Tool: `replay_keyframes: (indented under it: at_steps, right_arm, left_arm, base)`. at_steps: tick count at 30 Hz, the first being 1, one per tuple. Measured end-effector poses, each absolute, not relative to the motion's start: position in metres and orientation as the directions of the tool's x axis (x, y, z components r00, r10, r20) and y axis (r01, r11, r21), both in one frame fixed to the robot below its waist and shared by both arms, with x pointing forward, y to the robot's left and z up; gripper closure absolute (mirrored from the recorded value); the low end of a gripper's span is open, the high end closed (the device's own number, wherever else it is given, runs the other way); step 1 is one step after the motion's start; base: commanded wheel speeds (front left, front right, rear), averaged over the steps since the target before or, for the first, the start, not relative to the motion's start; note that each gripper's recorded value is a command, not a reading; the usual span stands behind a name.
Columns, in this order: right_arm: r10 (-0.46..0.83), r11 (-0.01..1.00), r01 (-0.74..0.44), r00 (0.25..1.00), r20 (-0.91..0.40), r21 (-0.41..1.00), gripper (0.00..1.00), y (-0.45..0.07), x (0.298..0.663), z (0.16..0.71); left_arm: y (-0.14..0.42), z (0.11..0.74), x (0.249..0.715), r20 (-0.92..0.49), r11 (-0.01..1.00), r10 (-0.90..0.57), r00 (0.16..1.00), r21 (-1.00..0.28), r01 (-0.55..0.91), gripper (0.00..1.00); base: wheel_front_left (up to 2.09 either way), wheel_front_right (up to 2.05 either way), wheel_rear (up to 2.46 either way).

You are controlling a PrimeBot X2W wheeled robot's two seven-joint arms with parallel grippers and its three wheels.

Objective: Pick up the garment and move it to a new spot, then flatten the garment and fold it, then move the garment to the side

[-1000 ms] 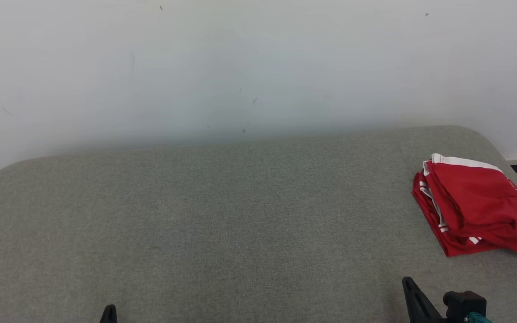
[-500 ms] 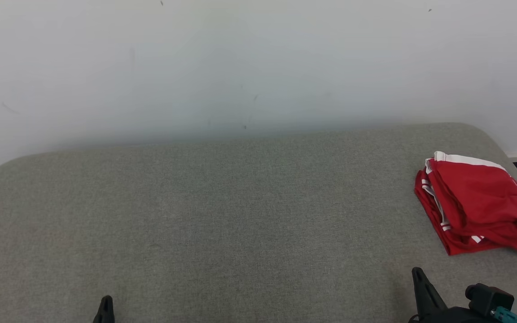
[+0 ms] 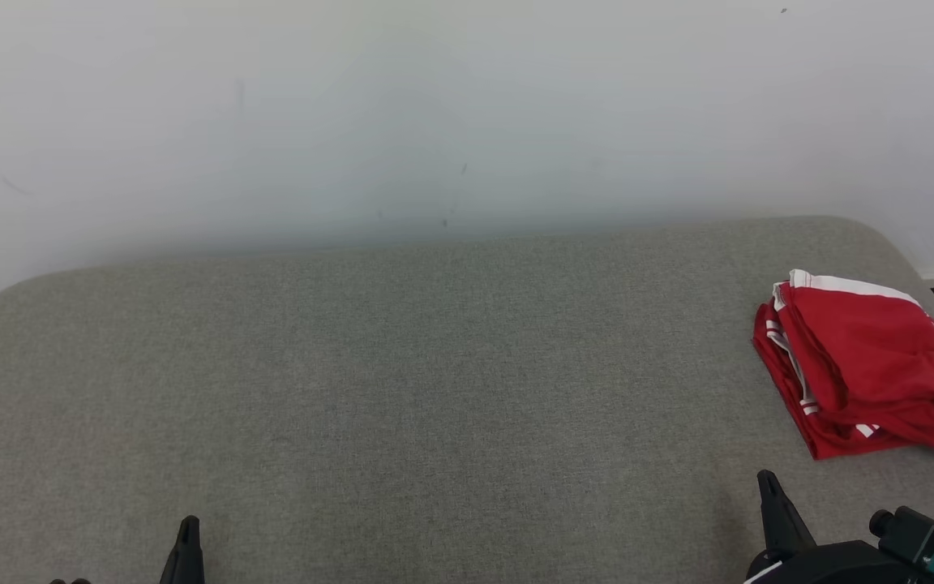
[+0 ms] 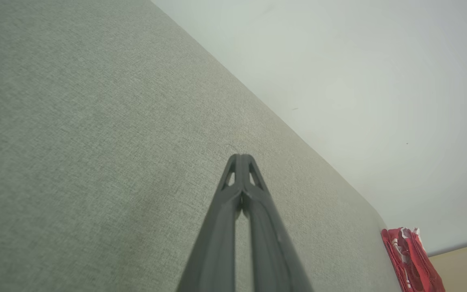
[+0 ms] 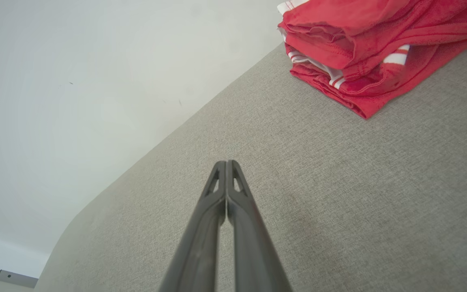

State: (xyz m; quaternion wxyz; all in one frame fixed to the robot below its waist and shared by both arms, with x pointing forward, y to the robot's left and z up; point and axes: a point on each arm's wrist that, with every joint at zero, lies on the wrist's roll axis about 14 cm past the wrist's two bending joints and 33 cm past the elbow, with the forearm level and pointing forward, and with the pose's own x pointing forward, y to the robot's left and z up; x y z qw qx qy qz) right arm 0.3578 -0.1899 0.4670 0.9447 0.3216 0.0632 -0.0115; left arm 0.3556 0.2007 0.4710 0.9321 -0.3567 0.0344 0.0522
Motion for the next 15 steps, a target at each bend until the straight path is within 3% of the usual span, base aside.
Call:
replay_keyframes:
  at_steps: [15]
  right_arm:
    - [0.005, 0.650, 0.078, 0.994, -0.107, 0.756, 1.00, -0.1935, 0.3652, 0.4763]
  left_arm:
    - [0.2008, 0.4778, 0.3634, -0.096, 0.602, 0.061, 0.993, -0.791, -0.114, 1.00]
  base:
    - [0.00, 0.00, 0.00]
